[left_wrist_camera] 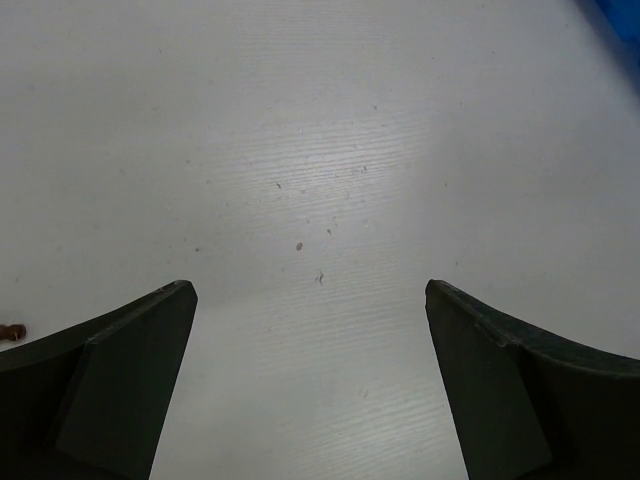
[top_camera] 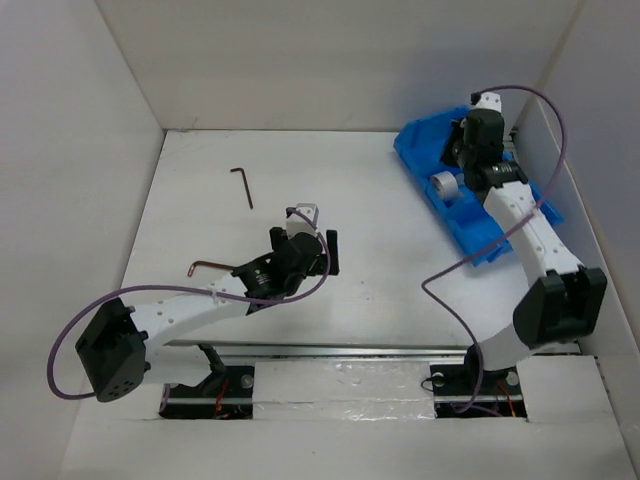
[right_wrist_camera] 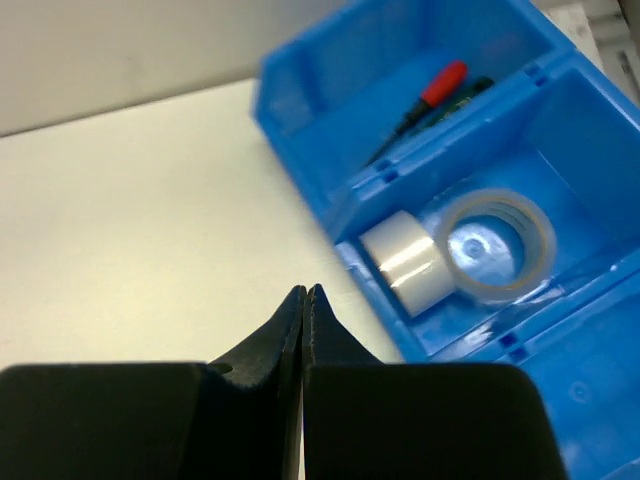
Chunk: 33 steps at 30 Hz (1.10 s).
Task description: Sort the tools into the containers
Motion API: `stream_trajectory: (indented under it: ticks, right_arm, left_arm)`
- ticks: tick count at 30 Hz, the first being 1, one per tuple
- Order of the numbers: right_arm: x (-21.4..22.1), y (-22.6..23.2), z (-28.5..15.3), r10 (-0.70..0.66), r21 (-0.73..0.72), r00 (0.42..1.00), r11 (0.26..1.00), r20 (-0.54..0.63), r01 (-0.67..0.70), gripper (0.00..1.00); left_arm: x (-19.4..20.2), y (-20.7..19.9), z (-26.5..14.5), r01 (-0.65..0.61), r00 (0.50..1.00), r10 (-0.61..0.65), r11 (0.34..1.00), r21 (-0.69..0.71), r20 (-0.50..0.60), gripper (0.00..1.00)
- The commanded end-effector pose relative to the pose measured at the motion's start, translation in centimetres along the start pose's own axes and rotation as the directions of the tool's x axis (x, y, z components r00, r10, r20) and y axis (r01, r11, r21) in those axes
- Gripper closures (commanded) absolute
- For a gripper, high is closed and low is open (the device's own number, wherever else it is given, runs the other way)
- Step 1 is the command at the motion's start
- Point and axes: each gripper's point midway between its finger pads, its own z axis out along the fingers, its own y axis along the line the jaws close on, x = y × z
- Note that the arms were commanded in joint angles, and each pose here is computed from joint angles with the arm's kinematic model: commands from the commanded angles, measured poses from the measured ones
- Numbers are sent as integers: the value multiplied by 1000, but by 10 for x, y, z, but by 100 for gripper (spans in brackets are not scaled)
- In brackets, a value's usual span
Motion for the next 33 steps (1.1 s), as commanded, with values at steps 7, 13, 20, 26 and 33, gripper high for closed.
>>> stream_trajectory:
  ticks: [7,13,20,26,33]
  right_arm:
    - [30,85,-158,124,-399,969,917,213,-30,81]
    - [87,103,-215,171,-559,955,829,242,-6,61]
    - [96,119,-241,156,-673,952,737,262,64,59]
    - [115,140,-243,114,-718,964,689,241,98,57]
    - [118,135,-227,87,-646,971,759,224,81,55]
  left_arm:
    - [-22,42,25,190,982,-189,980,-55,29,1]
    - [-34,71,31,266,964,-257,941,-210,70,1]
    - [-64,104,46,511,858,-470,814,-274,206,1]
    - [-100,135,67,526,849,-453,775,-350,274,2]
    - [-105,194,120,305,948,-283,691,-655,143,21]
